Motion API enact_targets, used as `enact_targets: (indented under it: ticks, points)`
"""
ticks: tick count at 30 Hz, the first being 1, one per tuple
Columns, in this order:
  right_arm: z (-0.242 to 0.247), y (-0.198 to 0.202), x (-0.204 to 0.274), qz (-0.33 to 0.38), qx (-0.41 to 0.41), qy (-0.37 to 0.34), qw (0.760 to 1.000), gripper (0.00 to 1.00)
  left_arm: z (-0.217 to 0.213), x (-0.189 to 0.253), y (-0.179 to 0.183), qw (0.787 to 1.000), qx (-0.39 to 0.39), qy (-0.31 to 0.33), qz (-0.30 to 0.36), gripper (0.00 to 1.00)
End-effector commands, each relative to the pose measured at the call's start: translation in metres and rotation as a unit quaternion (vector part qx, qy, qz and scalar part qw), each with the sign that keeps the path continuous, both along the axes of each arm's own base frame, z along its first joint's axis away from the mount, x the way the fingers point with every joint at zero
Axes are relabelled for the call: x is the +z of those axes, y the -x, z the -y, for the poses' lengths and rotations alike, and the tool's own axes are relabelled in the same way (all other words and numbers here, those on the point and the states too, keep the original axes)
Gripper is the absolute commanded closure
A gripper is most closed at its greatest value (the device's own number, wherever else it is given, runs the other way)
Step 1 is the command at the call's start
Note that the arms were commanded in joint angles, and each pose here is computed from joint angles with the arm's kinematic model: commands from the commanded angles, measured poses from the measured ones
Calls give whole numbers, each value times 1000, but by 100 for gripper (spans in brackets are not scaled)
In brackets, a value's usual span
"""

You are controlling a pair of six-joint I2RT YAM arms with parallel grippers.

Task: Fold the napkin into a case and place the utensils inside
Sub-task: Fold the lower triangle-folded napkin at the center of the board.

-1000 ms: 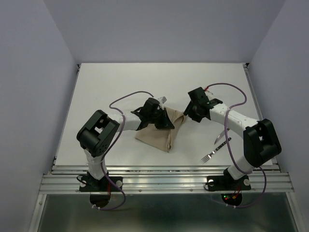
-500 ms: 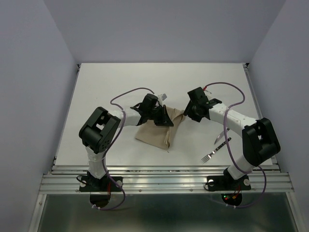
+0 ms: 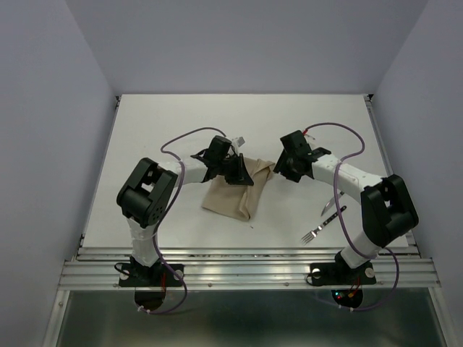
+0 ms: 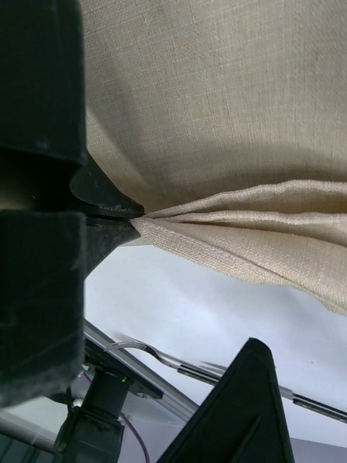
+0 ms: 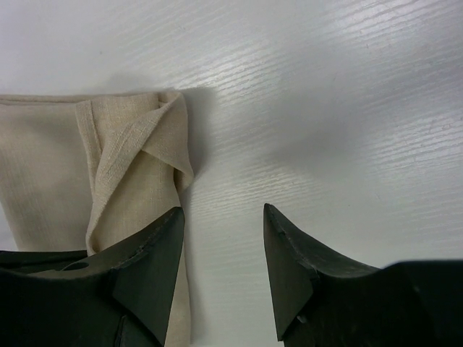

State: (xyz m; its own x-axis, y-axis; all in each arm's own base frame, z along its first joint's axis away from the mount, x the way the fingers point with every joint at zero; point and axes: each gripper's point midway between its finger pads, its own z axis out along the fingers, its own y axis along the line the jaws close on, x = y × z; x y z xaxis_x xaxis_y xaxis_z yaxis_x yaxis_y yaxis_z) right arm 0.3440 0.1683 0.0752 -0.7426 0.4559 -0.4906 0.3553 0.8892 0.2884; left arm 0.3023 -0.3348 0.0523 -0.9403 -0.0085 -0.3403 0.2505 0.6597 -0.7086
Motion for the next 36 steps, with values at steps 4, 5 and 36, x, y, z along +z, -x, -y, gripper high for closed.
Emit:
enact_targets:
  ticks: [4,5,36]
  points:
    - [-6,-12,12,22,4,-12,1000,47,-1,11,-19,999,-4,-12,36,100]
    - [-6,-13,14,25,6,-12,1000,47,-4,7,-17,999,2,-12,30,100]
    - [-67,-76,0,5,80,-10,997,60,-25,-27,-17,1000,18,-14,3,100]
